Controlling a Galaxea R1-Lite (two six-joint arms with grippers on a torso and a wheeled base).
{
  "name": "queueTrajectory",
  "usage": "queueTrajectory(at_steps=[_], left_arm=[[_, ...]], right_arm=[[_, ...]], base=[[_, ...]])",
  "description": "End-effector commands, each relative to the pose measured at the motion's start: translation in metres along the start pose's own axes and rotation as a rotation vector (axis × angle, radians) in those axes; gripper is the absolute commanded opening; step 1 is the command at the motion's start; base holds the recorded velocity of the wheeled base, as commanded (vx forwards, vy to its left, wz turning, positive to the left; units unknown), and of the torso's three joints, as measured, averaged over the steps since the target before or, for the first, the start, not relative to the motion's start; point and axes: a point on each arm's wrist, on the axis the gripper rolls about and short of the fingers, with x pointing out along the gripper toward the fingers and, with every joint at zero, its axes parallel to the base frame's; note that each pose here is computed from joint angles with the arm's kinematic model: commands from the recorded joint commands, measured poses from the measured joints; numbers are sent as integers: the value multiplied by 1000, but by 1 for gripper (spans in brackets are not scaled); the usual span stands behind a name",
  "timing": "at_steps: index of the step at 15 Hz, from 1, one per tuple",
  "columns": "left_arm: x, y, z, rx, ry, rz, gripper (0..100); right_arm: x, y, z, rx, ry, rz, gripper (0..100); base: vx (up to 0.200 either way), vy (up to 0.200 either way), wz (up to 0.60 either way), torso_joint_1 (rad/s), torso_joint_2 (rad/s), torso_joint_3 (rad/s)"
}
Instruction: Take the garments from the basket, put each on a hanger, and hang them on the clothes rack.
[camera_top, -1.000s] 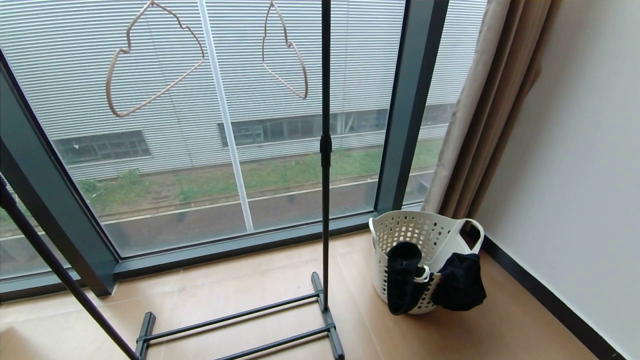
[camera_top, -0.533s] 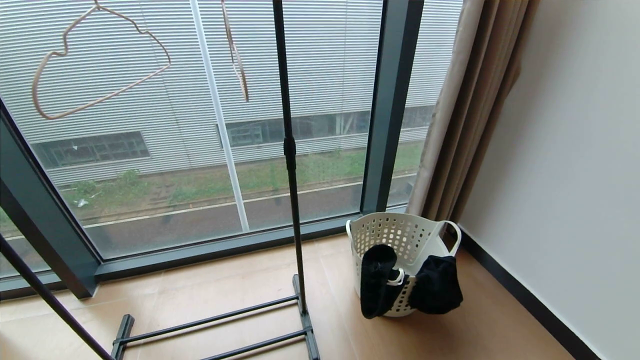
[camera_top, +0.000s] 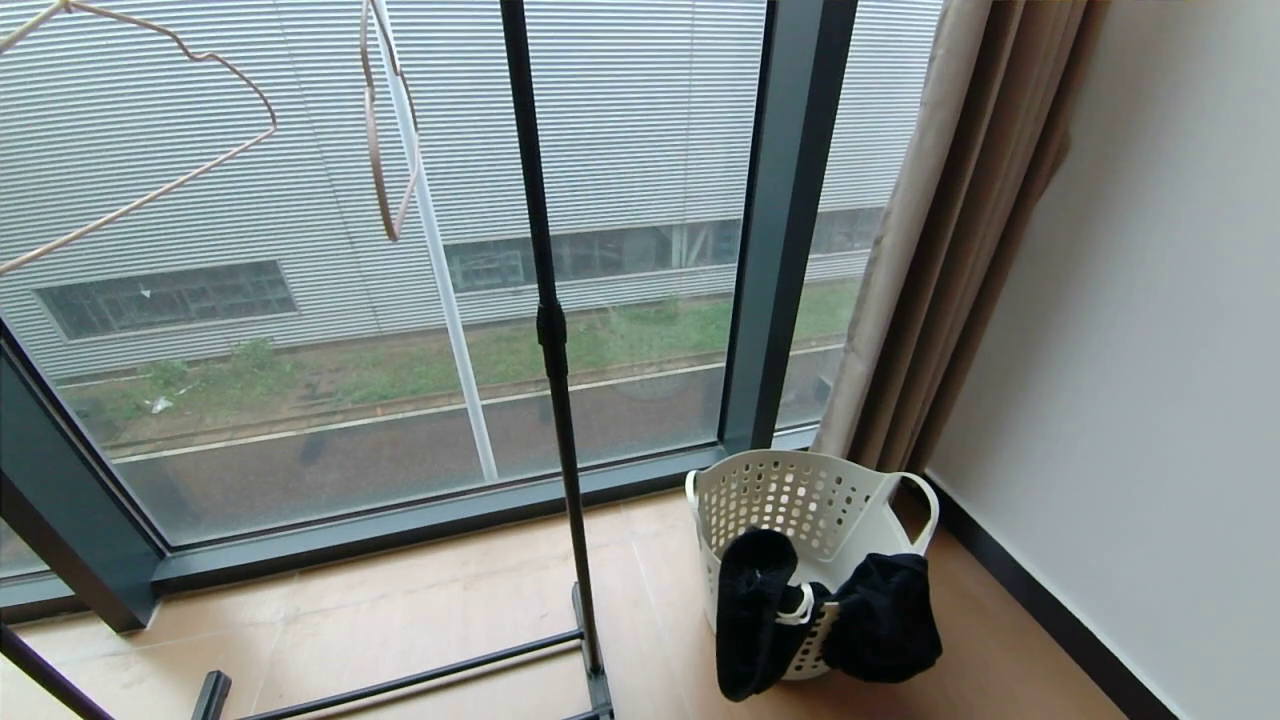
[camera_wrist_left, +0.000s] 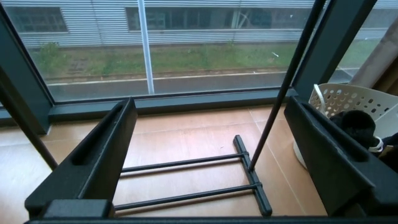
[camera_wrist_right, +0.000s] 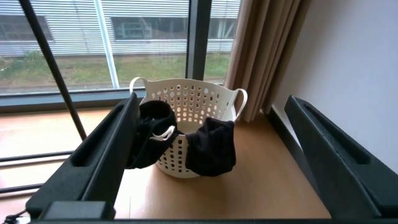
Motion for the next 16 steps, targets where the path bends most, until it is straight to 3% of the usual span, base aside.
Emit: queueTrajectory(at_steps=[1,11,16], left_arm=[[0,0,0,1,2,1,100],[0,0,0,-4,1,-6,100],[0,0,0,-3,2,-6,100]], right_arm=[[0,0,0,-1,0,1,100],[0,0,0,2,0,-1,100],[0,0,0,2,0,-1,100]], base=[[0,0,0,0,0,0],[0,0,0,0,0,0],[0,0,0,0,0,-140]])
